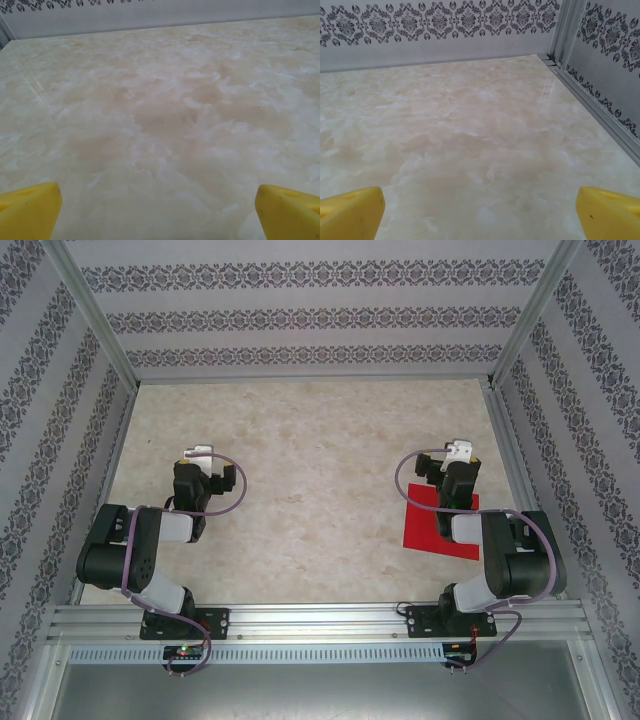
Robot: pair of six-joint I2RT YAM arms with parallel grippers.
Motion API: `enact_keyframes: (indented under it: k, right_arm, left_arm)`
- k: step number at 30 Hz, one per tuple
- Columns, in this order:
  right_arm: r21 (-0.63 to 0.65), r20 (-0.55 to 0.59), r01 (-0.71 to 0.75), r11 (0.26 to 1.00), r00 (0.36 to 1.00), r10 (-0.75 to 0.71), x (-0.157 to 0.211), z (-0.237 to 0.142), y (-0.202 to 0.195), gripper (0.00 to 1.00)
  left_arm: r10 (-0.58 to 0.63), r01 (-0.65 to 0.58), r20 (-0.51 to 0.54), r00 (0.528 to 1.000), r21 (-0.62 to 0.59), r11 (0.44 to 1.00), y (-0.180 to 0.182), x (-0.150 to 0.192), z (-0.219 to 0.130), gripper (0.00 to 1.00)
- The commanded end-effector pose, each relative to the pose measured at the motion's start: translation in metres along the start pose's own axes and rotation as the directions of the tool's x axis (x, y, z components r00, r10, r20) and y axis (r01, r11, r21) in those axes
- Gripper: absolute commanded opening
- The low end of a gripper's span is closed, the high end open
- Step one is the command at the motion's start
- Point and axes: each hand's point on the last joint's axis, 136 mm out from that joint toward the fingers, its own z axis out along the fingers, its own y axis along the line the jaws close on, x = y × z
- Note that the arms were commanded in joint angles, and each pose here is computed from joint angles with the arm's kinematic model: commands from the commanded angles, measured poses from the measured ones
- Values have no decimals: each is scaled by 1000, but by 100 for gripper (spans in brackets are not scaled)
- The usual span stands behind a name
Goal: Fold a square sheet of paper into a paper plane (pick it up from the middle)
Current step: Move the square sheet of paper to the center of the table.
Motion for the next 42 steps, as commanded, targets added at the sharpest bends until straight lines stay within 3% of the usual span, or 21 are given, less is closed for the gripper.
enact_keyframes:
  k: [1, 8, 13, 17, 21, 25, 31, 34, 42]
  right_arm:
    - [-1, 50, -1, 1000, 999, 1, -16, 4, 0, 98]
    - [-3, 62, -5, 1000, 998, 5, -19, 3, 0, 98]
    - [79, 19, -4, 997, 1000, 2, -52, -14, -11, 98]
    - [134, 24, -149, 980, 989, 147, -87, -40, -24, 98]
    - [201, -76, -277, 940, 952, 297, -92, -65, -34, 98]
    - [233, -221, -316, 920, 904, 366, -73, -81, -31, 98]
    - [319, -418, -324, 891, 795, 439, -10, -97, -28, 98]
    - [392, -464, -311, 866, 745, 478, 20, -99, -37, 98]
    - [392, -614, -379, 838, 571, 545, 73, -93, -9, 98]
  left_arm:
    - [17, -17, 62, 998, -4, 1000, 1, -19, 3, 100]
    - [8, -6, 61, 998, -29, 1000, 6, -20, 2, 100]
    - [-21, 23, 18, 1000, -109, 994, 20, -38, -3, 100]
    - [-72, 70, -13, 997, -145, 987, 27, -60, -14, 100]
    - [-147, 141, -99, 984, -58, 988, 10, -77, -26, 100]
    - [-265, 267, -185, 946, -16, 964, -2, -97, -45, 100]
    - [-381, 385, -294, 877, -45, 922, -7, -97, -66, 100]
    - [-374, 399, -338, 864, 5, 917, -18, -95, -72, 100]
    - [-361, 391, -358, 861, 12, 920, -20, -90, -76, 100]
